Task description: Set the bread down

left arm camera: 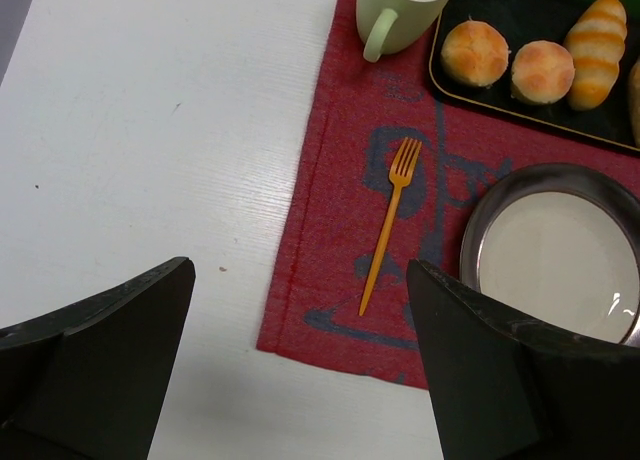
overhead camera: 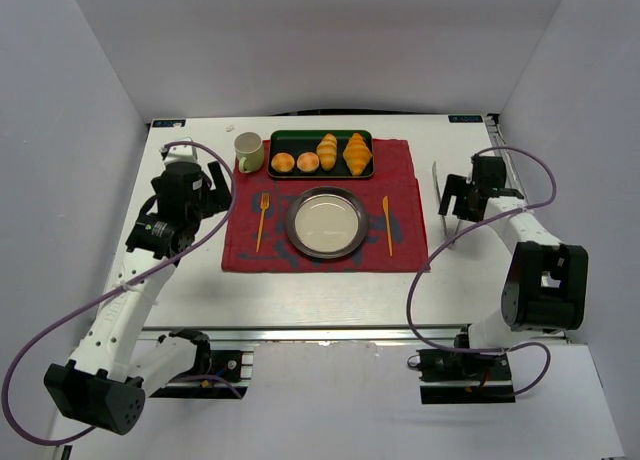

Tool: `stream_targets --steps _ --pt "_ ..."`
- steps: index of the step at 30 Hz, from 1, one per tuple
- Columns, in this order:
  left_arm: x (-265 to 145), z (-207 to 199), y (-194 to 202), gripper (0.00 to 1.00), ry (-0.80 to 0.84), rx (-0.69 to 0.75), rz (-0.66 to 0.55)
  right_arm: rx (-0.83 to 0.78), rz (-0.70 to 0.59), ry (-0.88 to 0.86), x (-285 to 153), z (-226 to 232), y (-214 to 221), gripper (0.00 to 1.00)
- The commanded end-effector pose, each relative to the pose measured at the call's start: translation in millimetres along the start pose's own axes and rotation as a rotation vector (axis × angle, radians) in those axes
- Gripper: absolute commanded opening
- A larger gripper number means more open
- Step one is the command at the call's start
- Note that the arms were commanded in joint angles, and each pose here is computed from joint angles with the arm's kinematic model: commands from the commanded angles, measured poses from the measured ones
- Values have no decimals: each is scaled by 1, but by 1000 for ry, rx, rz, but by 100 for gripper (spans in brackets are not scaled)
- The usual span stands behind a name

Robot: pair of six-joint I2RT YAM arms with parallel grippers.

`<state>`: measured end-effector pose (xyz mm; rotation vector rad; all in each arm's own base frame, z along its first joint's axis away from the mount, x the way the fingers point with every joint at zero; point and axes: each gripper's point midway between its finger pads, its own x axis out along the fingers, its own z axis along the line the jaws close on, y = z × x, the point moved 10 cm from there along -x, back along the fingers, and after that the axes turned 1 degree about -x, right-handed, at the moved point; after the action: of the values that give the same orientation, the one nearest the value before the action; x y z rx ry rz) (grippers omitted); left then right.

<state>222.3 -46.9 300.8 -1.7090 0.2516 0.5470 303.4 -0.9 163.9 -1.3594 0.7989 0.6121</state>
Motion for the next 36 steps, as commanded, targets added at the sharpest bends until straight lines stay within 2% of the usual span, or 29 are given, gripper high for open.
stream_targets --steps 1,10,20,28,30,32,35,36 --pt "1 -1 2 98 15 -4 -2 7 -41 -39 12 -7 -4 89" --pt "6 -4 0 98 10 -9 2 14 13 -72 43 -7 3 89" --pt "7 -5 1 98 14 -17 0 16 111 -27 77 -9 10 89" --pt "6 -5 -2 98 10 -16 -3 18 147 -4 83 -9 17 87" --pt "7 -6 -3 98 16 -23 -8 15 146 2 82 -8 17 81" --pt "6 -6 -3 98 11 -24 2 11 153 11 83 -5 17 69" --pt "5 -6 -4 98 11 -30 3 4 146 27 81 -4 15 57" --pt "5 -6 -3 98 14 -31 5 4 142 30 79 -4 14 48"
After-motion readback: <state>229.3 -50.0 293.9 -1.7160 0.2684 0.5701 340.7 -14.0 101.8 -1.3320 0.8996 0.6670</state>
